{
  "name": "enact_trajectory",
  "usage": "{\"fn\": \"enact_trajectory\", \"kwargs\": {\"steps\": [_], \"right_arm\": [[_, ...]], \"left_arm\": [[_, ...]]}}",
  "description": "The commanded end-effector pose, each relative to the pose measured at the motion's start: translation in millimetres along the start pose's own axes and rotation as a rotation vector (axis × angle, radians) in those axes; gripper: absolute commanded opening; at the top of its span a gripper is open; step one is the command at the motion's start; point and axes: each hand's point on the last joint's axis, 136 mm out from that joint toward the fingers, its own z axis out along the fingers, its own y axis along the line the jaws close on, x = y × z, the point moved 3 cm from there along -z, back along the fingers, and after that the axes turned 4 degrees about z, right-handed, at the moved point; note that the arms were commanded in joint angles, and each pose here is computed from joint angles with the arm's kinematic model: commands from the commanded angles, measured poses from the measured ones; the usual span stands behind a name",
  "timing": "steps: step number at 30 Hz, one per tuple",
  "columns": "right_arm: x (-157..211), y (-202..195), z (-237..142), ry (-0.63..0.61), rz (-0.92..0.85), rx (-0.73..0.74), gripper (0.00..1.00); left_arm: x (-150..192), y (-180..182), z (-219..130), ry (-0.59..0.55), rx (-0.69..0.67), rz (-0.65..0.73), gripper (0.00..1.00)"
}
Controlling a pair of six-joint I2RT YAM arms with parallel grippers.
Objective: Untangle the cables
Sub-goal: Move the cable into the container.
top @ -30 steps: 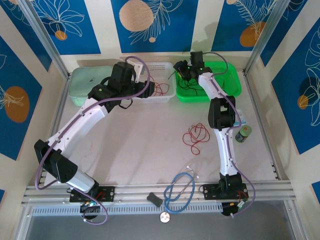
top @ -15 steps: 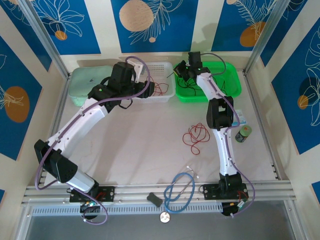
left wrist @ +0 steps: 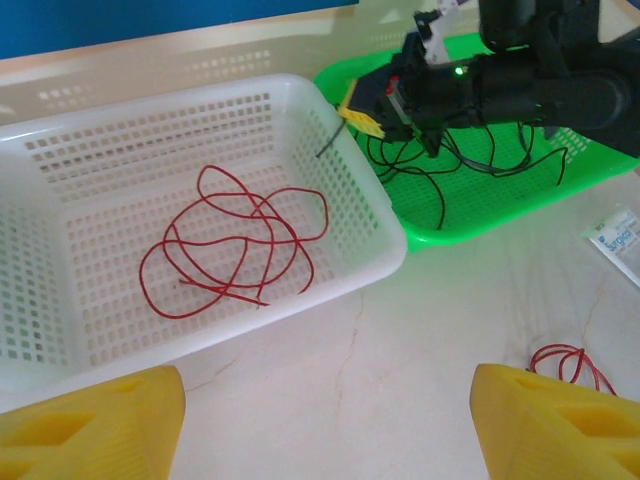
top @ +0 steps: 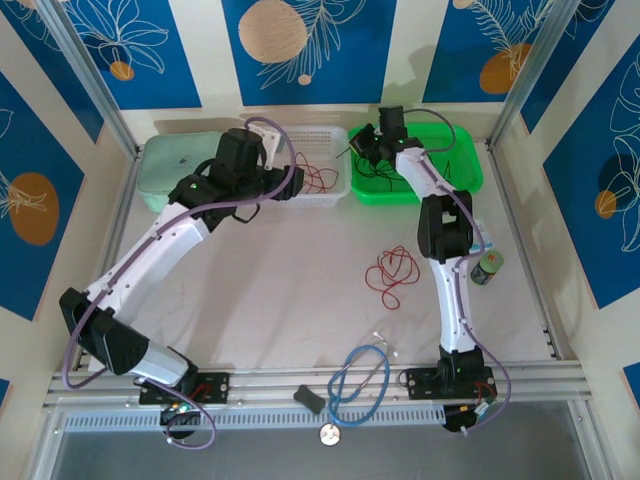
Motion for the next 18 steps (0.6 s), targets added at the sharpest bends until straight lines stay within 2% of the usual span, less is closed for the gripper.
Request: {"fn": "enact_trajectory", "kwargs": {"steps": [1, 5, 10, 13, 18], "right_arm": [[-21.7, 11.2, -42.3, -0.092, -0.020, -0.019, 0.00], [-29.9, 0.7, -69.2, -0.123, -0.019, -0.030, 0.00], [-30.3, -21.6, -80.0, -0.122, -0.021, 0.017, 0.00], [-33.1, -43.7, -85.8, -0.145, -0.051, 0.130, 0.00], [-49.5, -93.5, -94.6, -0.184, -0.121, 0.452, 0.00]], "left_arm": [[0.4, 8.2, -17.4, -0.013, -0.032, 0.015, 0.75], [0.0, 10.2, -25.1, -0.028, -0.041, 0.018, 0.74], [0.5, 11.4, -30.0, -0.031, -0.048, 0.019, 0.74], [3.0, 11.7, -32.7, -0.029, -0.047, 0.016, 0.74], [6.8, 12.2, -40.2, -0.030, -0.045, 0.009, 0.74]]}}
